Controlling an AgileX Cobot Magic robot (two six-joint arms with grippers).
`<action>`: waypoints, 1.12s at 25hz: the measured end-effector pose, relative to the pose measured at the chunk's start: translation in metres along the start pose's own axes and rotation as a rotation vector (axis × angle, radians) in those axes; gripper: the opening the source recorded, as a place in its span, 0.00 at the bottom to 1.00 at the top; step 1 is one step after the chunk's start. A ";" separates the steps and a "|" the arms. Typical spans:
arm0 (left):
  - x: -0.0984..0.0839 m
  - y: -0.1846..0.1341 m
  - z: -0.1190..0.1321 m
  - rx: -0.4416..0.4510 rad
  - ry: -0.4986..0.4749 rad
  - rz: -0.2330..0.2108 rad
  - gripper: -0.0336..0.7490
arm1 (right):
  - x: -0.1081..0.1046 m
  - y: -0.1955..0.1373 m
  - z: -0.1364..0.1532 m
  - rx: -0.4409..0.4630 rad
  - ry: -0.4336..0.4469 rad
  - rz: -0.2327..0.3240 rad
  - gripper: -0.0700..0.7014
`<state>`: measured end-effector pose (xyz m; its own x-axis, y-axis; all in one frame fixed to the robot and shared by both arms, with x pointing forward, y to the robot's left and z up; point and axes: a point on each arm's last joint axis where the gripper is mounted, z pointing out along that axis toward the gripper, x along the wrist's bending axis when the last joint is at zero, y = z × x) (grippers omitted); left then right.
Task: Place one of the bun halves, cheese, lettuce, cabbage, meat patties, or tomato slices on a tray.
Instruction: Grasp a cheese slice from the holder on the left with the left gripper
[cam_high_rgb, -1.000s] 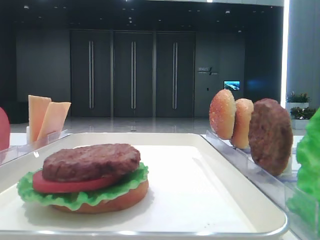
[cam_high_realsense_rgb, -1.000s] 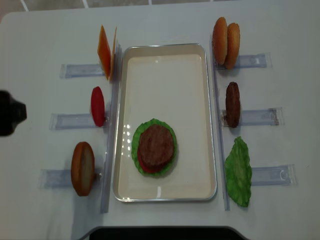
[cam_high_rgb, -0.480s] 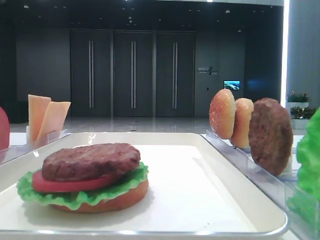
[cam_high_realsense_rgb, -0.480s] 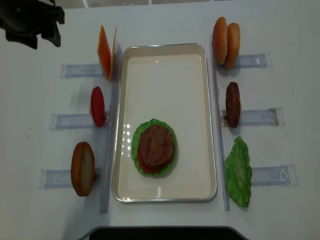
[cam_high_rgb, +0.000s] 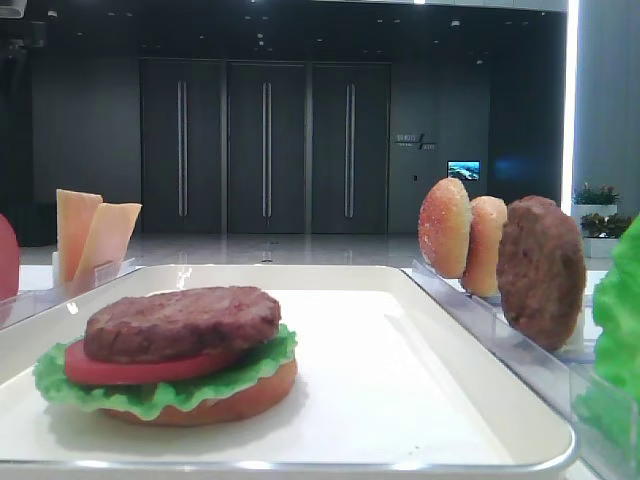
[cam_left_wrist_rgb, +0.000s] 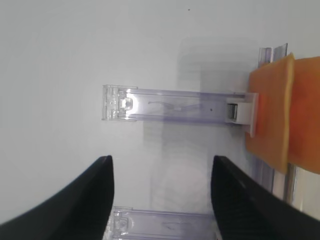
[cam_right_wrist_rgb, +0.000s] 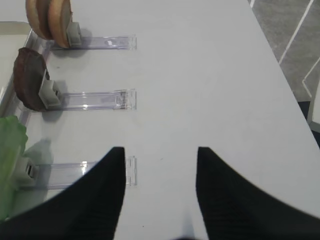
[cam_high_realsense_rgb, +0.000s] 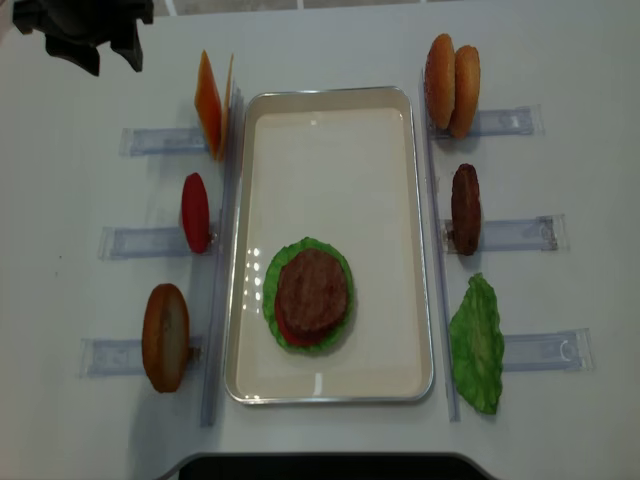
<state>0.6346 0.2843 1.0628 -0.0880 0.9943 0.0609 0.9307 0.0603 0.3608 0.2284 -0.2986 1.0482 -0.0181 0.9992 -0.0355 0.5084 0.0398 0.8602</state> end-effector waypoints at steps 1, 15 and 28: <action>-0.001 0.000 0.000 -0.001 -0.001 0.000 0.64 | 0.000 0.000 0.000 0.000 0.000 0.000 0.50; -0.133 -0.028 0.001 -0.029 -0.083 0.195 0.64 | 0.000 0.000 0.000 0.000 0.000 0.000 0.50; -0.130 -0.024 0.006 -0.058 -0.025 0.163 0.64 | 0.000 0.000 0.000 0.000 0.000 0.000 0.50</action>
<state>0.6254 0.1545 1.0408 0.0723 0.9924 0.0998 0.9099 -0.1066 0.4008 0.2284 -0.2986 1.0482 -0.0181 0.9992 -0.0355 0.5084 0.0398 0.8602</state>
